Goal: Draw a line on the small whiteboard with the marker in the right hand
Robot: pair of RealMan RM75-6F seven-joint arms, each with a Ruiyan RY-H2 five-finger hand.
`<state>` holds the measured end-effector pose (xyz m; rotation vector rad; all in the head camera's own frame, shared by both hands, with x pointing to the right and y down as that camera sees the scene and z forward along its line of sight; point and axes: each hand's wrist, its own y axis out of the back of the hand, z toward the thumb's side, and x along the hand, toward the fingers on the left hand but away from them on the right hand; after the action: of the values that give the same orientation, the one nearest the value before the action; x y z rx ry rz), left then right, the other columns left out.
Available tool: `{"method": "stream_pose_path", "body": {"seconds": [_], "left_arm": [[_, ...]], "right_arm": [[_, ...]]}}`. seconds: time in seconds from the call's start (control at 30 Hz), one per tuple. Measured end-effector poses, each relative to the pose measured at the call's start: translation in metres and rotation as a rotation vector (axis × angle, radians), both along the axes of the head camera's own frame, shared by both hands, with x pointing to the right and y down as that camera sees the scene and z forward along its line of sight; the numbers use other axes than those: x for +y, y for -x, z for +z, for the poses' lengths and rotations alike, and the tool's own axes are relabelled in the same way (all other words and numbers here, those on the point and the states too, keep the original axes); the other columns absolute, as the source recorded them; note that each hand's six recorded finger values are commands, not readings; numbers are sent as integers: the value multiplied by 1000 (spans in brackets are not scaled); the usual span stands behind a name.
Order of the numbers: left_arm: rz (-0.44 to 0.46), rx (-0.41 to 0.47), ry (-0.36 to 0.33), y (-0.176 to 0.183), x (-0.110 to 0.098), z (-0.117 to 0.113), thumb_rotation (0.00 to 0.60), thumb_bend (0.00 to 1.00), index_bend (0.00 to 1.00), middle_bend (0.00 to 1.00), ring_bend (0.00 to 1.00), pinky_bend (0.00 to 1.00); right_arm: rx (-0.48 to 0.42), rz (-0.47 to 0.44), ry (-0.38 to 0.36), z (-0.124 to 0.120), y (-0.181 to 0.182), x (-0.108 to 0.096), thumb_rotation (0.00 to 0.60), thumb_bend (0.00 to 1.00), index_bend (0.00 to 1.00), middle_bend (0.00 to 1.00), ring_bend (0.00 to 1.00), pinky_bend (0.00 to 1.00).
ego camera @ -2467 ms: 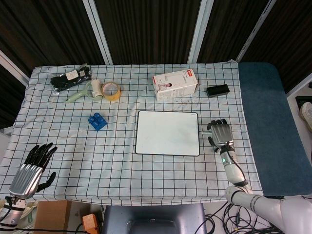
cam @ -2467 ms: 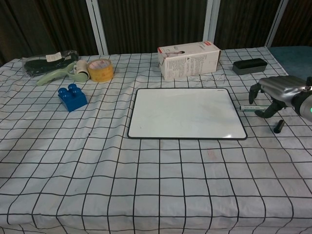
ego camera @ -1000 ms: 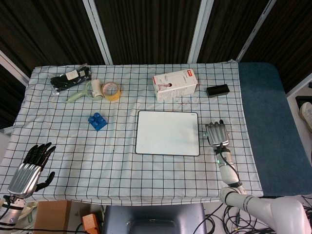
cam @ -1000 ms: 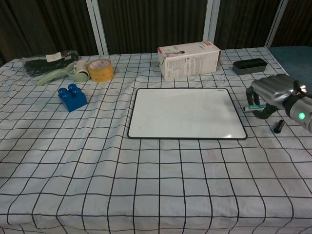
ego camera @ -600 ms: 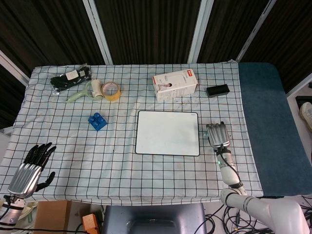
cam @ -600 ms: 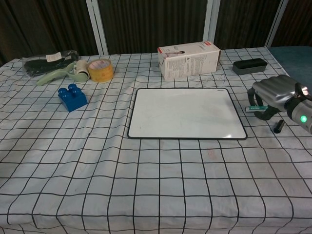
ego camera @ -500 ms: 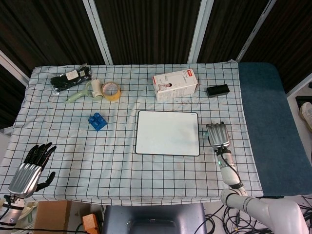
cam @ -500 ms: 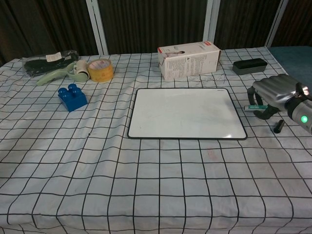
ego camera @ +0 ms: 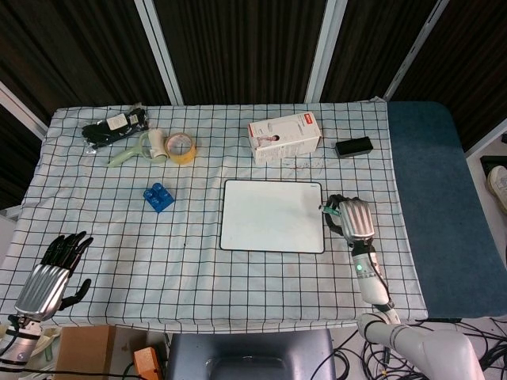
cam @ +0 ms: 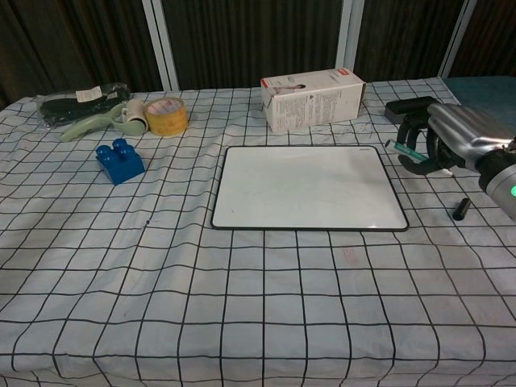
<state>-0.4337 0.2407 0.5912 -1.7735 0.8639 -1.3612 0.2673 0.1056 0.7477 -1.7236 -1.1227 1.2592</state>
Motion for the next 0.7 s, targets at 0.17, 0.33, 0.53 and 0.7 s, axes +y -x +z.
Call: {"method": "stream_pose_path", "body": {"seconds": [0.17, 0.33, 0.53, 0.7], "left_arm": [[-1, 0, 6, 0, 0, 1, 600, 411, 0, 0, 0, 24], [0, 0, 11, 0, 0, 2, 600, 412, 0, 0, 0, 23], [-8, 1, 17, 2, -1, 3, 600, 412, 0, 0, 0, 24], [-20, 1, 17, 5, -3, 2, 600, 412, 0, 0, 0, 23]], "right_arm": [[-348, 103, -4, -7, 16, 1, 600, 367, 966, 623, 612, 584], [-659, 216, 63, -3, 40, 2, 600, 367, 966, 623, 612, 580], [-794, 244, 118, 1, 82, -13, 600, 367, 966, 623, 612, 562], [-815, 223, 137, 2, 113, -25, 600, 366, 967, 623, 612, 562]]}}
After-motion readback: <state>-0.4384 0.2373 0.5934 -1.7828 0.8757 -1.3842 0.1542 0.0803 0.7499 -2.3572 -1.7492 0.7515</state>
